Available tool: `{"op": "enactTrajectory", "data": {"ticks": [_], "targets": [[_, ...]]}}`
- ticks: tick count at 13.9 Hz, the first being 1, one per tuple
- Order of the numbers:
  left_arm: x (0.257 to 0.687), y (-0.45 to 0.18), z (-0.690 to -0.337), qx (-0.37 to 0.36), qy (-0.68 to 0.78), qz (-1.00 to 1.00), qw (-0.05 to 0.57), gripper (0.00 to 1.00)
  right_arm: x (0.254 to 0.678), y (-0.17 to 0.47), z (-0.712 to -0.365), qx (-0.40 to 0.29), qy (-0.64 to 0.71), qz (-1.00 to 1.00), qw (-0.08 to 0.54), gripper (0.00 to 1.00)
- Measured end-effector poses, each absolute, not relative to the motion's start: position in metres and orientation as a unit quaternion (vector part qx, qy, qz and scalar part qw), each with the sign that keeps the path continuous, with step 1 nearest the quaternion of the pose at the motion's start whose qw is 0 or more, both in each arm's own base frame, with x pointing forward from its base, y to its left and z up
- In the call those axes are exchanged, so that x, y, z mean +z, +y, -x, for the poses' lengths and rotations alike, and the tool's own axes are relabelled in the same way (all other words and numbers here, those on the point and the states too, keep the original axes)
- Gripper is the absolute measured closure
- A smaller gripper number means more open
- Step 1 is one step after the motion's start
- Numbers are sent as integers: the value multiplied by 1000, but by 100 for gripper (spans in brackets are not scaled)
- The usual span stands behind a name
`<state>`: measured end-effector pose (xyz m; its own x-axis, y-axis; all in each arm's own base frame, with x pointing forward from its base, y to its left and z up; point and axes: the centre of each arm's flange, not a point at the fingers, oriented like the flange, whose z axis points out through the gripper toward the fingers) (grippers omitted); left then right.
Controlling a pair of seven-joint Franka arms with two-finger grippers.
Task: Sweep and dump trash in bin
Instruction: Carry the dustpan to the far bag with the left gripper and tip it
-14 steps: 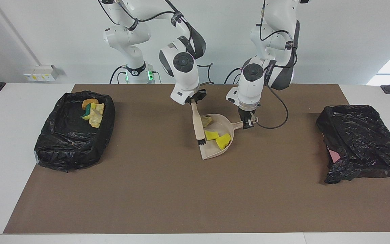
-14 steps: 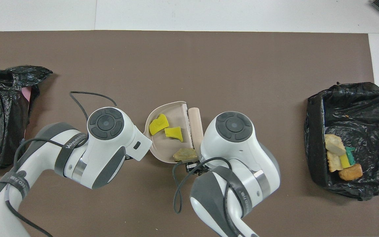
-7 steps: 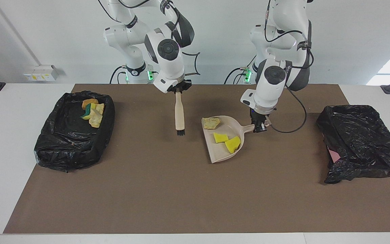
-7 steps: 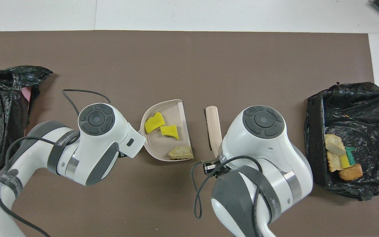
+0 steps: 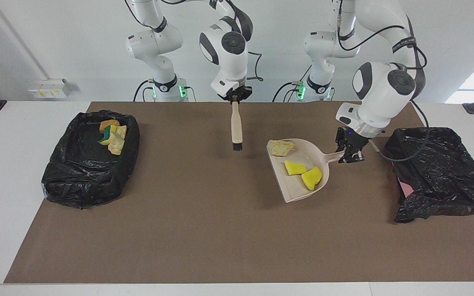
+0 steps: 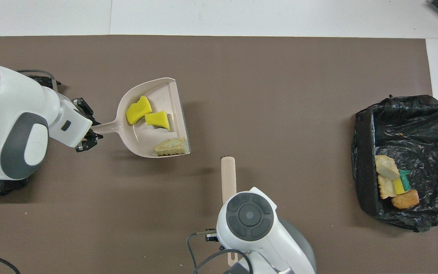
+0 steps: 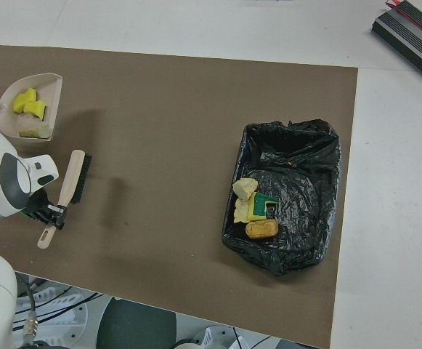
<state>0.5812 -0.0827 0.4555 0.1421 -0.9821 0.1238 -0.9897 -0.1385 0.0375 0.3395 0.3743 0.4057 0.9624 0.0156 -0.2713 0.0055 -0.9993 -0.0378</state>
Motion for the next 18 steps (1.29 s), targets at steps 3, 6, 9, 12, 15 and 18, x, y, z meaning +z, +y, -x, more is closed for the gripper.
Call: {"op": "enactTrajectory", "data": {"ticks": [3, 6, 9, 12, 15, 18], "targets": [[465, -15, -587, 52, -669, -738, 71, 68, 374, 404, -315, 148, -11, 989, 9, 73], [464, 54, -583, 71, -680, -725, 84, 68, 354, 417, -309, 150, -1, 989, 8, 73], [466, 106, -575, 80, -691, -714, 82, 68, 339, 428, -308, 142, 17, 990, 16, 73], [481, 165, -567, 87, -695, -710, 67, 68, 330, 434, -305, 142, 15, 990, 18, 73], [502, 226, -563, 48, -709, -703, 32, 68, 331, 434, -306, 139, 9, 990, 21, 67], [517, 276, -567, 6, -714, -700, -6, 68, 331, 432, -311, 132, -18, 991, 22, 34]]}}
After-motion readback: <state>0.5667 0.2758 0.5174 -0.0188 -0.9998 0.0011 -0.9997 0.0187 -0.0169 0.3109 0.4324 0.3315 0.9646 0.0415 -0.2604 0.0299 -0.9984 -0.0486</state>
